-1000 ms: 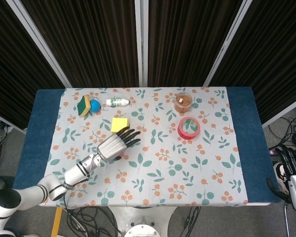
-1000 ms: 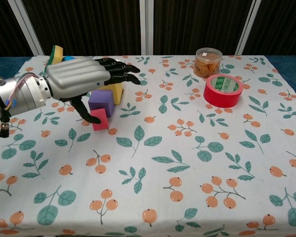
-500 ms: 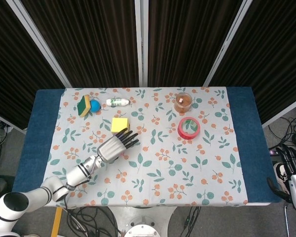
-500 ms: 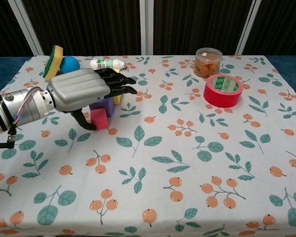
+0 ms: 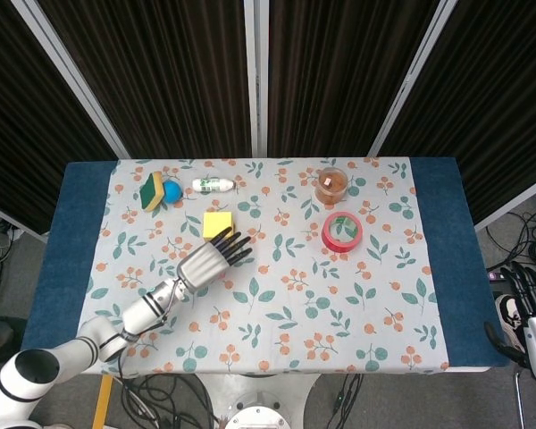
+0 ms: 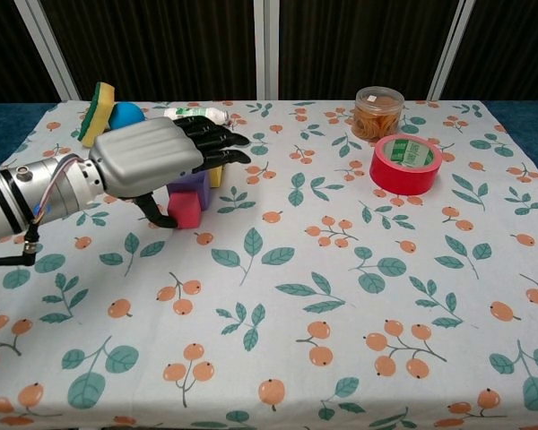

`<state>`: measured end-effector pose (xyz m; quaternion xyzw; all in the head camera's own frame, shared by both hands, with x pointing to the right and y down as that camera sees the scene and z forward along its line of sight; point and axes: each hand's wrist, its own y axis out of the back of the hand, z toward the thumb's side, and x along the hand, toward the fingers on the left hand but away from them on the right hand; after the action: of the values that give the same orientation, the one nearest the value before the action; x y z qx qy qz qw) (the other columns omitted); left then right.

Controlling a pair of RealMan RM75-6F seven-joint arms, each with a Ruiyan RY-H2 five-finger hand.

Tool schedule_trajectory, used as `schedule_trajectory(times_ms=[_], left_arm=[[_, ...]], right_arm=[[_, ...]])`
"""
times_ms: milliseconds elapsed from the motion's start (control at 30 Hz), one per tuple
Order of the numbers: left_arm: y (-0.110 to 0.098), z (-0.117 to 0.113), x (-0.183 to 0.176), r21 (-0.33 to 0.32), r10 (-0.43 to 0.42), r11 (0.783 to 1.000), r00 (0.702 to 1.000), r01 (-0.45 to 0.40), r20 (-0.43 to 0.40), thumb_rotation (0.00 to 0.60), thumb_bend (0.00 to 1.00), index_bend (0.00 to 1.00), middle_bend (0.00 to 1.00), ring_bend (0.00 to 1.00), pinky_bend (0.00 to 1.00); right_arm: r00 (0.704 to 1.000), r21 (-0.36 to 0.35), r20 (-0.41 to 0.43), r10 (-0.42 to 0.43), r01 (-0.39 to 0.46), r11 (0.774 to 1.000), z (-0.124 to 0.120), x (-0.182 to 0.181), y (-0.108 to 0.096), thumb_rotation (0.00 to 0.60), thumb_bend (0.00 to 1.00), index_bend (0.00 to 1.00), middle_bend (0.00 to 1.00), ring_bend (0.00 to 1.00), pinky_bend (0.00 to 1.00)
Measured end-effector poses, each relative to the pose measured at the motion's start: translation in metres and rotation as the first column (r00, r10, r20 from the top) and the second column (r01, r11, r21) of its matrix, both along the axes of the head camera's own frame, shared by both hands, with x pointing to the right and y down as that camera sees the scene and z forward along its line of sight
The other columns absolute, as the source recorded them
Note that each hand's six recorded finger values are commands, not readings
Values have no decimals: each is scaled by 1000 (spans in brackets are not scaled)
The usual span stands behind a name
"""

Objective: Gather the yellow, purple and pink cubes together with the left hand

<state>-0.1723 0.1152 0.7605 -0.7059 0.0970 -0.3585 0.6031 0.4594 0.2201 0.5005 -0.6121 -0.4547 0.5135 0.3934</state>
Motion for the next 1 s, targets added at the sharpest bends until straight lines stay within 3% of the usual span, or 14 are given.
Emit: schedule_trajectory(times_ms=[500,700,800,867,1000], left_arm=[[1,-5,-7,-27,-37,999,999,36,-23,600,24,134,0,10,96],[-6,-31,-25,-44,-152,988,982,148,-112,600,23,134,0,10,96],[-16,-48,-47,-76,-269,962,951,260,-155,600,23,133,0,11,96],[-24,-62,-72,-96,-364,931,916,352,-167,600,22,134,0,11,96],[-35,-88,-138,-107,-546,838,825,535,-148,600,23,134,0,11,96]], right_arm=[[1000,2,4,-2,2,1000,0,0,0,600,216,0,16,0,42],[1000,-2,2,0,0,1000,0,2,-1,600,217,0,16,0,42],[1000,-9,4,-1,1,1000,1,3,-1,600,217,0,16,0,42],[1000,-18,7,1,-1,1000,3,4,-2,600,217,0,20,0,42],[1000,-51,17,2,-1,999,10,6,-3,600,220,0,26,0,42]])
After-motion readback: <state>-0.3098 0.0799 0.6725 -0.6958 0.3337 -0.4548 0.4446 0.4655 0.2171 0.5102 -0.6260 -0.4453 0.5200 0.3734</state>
